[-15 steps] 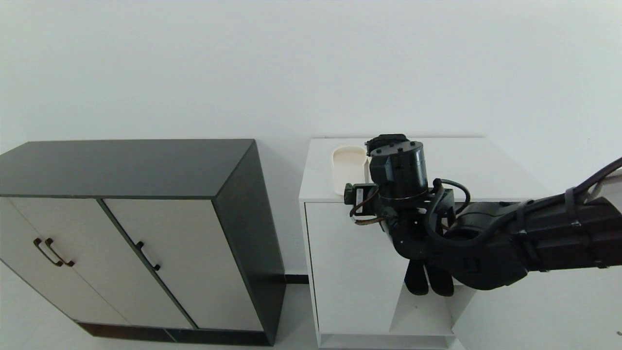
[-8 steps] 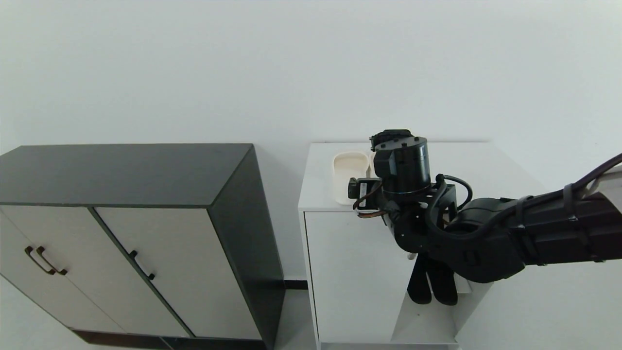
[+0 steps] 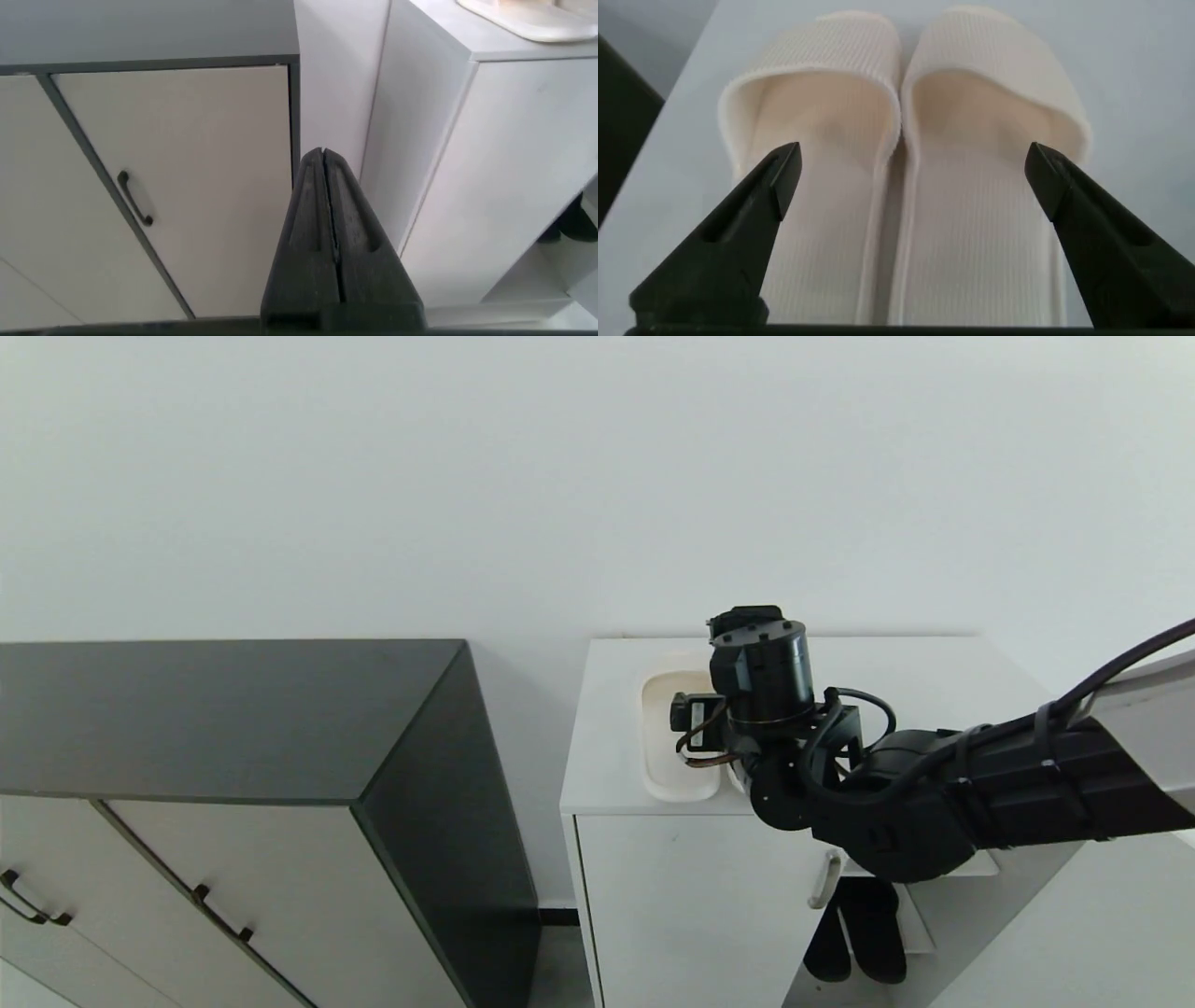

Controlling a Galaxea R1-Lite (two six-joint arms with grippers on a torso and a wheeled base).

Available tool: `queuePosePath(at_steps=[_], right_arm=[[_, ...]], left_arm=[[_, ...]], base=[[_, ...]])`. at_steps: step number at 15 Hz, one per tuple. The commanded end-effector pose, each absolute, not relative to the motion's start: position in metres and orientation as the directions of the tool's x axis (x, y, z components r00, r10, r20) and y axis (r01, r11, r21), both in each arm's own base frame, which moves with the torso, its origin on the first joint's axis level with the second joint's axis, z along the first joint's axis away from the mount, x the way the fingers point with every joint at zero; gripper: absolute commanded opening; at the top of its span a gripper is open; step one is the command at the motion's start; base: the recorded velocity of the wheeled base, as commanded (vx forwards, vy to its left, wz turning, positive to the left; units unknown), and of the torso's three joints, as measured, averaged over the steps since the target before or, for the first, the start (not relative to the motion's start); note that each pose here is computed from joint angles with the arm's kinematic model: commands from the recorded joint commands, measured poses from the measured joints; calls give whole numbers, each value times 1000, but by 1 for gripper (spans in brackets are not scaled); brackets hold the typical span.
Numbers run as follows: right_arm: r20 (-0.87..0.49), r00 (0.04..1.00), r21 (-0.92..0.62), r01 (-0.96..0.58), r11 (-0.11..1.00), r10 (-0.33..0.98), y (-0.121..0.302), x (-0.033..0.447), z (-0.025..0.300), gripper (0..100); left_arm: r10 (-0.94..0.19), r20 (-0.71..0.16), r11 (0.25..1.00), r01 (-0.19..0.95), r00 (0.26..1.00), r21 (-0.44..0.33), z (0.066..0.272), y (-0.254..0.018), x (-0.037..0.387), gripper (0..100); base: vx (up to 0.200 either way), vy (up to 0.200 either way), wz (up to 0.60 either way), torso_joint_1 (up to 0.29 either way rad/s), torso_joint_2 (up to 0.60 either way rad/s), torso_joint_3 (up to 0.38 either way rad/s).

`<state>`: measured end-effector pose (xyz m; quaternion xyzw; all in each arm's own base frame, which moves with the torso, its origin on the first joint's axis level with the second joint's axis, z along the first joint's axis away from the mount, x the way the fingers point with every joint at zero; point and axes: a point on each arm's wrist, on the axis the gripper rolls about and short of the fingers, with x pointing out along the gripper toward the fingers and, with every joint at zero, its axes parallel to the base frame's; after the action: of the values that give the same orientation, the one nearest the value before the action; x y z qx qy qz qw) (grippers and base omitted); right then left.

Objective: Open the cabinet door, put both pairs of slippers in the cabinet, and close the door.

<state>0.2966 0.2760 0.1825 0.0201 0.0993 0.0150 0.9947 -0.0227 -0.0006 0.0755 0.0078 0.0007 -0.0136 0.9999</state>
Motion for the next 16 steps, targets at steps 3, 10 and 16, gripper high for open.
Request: queuePosePath(at_steps=[3, 10, 16], right_arm=[[-198, 980, 25, -24, 999, 29, 286, 310, 156, 100], [-106, 994, -15, 22, 1000, -23, 284, 355, 145, 100], [-86, 996, -6, 18, 1000, -19, 287, 356, 153, 0]], left_arm=[[-28, -2, 1000, 28, 1000, 15, 76, -1, -23, 0], [-28, -2, 1000, 28, 1000, 15, 76, -1, -23, 0], [-28, -2, 1000, 28, 1000, 15, 76, -1, -23, 0]], base=[[0, 0, 0, 0, 0, 0], [0, 0, 0, 0, 0, 0], [0, 0, 0, 0, 0, 0]])
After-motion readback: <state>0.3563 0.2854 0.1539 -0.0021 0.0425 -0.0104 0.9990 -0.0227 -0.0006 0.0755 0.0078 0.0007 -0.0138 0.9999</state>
